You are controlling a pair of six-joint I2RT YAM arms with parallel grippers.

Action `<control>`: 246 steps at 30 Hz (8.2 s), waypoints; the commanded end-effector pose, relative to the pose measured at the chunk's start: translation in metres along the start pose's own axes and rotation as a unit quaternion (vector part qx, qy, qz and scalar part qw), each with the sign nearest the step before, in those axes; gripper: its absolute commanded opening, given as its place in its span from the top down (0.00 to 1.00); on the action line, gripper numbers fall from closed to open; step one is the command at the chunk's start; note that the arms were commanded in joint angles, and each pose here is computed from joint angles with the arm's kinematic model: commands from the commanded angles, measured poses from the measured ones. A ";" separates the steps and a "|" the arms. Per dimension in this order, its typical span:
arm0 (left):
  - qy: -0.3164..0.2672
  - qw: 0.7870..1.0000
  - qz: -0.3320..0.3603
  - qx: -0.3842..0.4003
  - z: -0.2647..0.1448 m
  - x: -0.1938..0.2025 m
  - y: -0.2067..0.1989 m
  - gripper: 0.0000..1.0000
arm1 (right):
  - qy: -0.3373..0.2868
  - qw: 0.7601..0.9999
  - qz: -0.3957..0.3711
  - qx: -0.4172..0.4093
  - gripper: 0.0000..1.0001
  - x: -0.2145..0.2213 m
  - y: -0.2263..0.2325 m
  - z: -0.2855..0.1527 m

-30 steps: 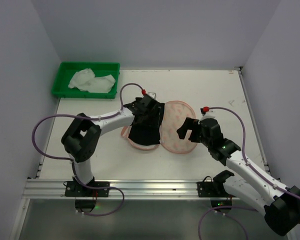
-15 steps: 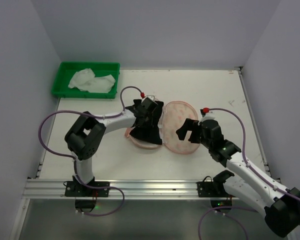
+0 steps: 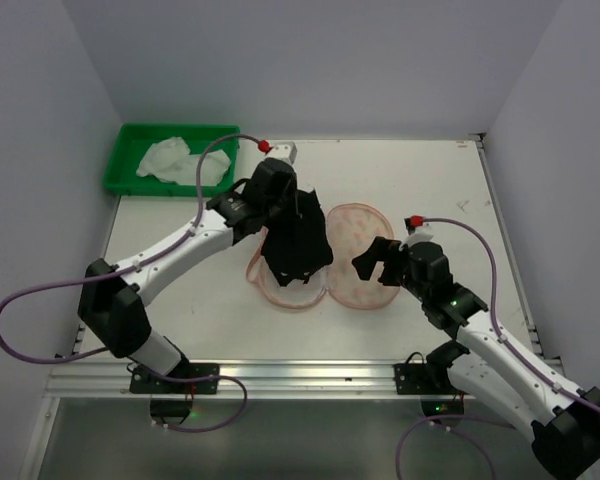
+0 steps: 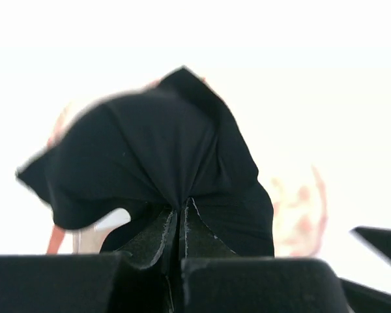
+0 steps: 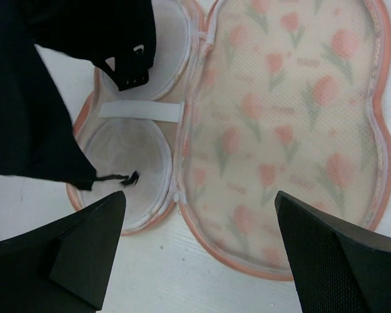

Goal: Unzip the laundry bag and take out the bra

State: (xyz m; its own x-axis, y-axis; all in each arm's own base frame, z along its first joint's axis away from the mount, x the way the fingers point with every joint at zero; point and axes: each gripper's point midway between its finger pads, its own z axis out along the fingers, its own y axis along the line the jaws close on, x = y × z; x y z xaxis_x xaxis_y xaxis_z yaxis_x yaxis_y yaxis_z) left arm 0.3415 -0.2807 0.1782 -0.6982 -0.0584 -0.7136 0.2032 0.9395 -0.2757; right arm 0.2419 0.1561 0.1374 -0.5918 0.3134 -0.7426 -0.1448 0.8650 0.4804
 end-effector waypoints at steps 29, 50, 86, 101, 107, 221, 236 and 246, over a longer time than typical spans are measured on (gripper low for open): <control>-0.442 0.806 -0.317 -0.231 -0.082 -0.327 0.326 1.00 | -0.001 1.000 -0.019 -0.018 0.01 -0.012 0.012 0.007; -0.321 0.831 -0.389 -0.235 0.075 -0.238 0.396 1.00 | 0.005 1.000 -0.018 0.017 0.01 -0.012 0.002 0.021; -0.183 0.973 -0.120 -0.070 -0.120 -0.111 0.225 0.00 | 0.117 0.948 0.189 0.229 0.01 0.000 -0.106 0.049; -0.176 0.981 -0.064 -0.057 -0.119 -0.027 0.222 0.00 | 0.202 0.941 0.191 0.190 0.19 0.027 -0.097 0.077; -0.166 0.981 -0.065 -0.076 -0.117 -0.017 0.231 0.00 | 0.201 0.942 0.187 0.194 0.50 0.024 -0.099 0.080; -0.174 0.978 -0.103 -0.061 -0.137 -0.018 0.216 0.00 | 0.003 0.999 -0.021 0.025 0.01 -0.149 0.060 0.053; -0.317 0.938 -0.050 -0.131 -0.310 -0.066 0.181 0.00 | -0.251 0.964 -0.028 0.082 0.01 -0.196 0.024 -0.178; -0.374 0.919 -0.024 -0.122 -0.369 -0.072 0.157 0.00 | -0.372 0.927 -0.051 0.009 0.01 -0.189 0.026 -0.260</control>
State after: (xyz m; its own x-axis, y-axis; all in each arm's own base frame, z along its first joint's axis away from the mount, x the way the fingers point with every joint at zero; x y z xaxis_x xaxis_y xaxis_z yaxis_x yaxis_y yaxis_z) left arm 0.1739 -0.0042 0.4353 0.0440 -0.2609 -0.9644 -0.0287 0.9646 -0.2623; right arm 0.1458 0.0219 0.4085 0.0974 0.4501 -0.8877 -0.1523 0.8882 0.4336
